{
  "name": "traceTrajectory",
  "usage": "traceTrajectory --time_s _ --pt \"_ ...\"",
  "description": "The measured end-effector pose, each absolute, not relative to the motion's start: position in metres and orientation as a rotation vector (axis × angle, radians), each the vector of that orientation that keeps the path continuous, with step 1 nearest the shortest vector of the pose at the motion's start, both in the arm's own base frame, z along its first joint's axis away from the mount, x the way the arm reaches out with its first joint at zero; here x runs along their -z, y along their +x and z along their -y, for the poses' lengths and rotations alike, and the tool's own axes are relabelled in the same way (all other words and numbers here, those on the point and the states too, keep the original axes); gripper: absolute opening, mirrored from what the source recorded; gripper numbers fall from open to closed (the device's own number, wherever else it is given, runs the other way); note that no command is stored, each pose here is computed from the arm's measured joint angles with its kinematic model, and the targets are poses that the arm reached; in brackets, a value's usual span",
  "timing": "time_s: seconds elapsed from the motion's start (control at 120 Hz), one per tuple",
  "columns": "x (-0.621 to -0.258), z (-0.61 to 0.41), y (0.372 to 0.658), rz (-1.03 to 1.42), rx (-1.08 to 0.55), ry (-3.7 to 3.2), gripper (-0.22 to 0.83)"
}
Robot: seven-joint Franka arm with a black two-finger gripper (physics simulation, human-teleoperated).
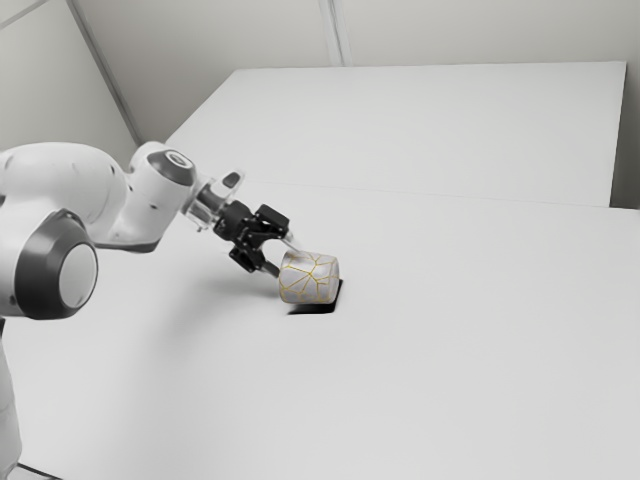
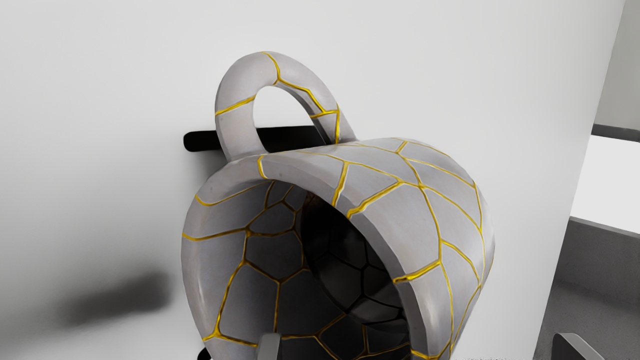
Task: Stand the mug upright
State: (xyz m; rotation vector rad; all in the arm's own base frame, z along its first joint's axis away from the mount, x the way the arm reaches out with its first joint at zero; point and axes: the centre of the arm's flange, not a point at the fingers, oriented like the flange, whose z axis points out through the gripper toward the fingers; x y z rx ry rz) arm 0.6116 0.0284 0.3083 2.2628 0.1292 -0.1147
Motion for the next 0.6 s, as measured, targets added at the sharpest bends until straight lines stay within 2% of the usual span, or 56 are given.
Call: traceTrajectory --time_s 0.208,0.3,0.5,0.6 --pt "-0.304 -0.015 0.611 -0.111 0.108 2.189 0.59" --pt "-0.304 -0.008 0.612 -0.101 0.103 2.171 0.56" --pt "-0.314 -0.004 0.614 -0.076 0.079 2.154 0.31" --pt "-0.318 -0.003 0.615 -0.066 0.065 2.153 0.14"
